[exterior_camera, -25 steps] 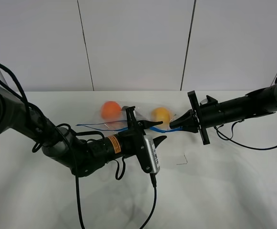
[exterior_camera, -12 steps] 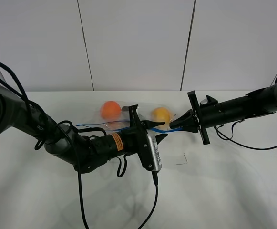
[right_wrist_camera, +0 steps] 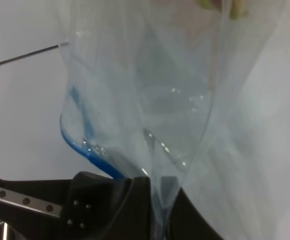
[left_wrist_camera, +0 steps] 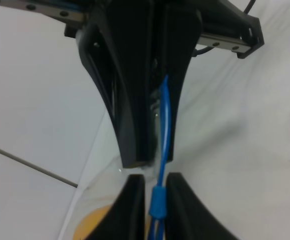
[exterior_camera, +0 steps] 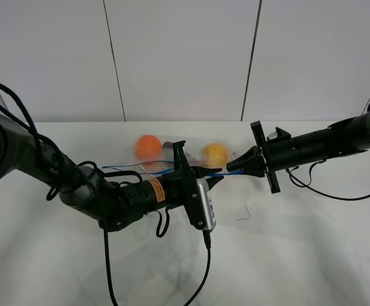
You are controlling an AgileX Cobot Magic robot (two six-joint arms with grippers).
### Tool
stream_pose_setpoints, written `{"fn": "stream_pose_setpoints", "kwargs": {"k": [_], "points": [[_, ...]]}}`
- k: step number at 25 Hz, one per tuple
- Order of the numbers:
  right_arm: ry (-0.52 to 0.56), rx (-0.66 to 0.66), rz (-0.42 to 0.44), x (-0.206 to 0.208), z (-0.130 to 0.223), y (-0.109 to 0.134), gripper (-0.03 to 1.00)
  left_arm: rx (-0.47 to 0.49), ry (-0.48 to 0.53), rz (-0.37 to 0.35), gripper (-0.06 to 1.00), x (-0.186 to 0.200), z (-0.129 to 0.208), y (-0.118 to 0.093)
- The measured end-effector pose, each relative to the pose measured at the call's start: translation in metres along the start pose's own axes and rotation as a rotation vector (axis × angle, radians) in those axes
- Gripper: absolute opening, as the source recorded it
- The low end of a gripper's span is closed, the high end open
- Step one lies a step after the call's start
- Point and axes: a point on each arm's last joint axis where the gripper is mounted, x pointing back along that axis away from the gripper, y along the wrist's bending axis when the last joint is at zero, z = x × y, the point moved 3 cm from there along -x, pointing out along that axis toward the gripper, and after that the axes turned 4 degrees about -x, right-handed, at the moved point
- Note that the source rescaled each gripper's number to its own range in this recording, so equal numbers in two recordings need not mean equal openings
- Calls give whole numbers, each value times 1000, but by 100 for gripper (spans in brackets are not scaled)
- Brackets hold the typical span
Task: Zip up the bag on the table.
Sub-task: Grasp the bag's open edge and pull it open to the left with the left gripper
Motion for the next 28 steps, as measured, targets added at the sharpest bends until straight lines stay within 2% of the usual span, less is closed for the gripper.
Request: {"fn": "stream_pose_setpoints", "kwargs": {"k": [2,13,23,28], "points": [[0,0,-1,0,0,0,0,-1,0,2,3,0,0,0],[-1,-1,-2,0,0,0,0,-31,11,-4,0,0,1,1],[-23,-10,-23,-1,-3,4,0,-175,120,-109,0,8,12,7],[-13,-4,-11,-1,-2,2,0,-174,170,-89,0,25,24,-4]]}}
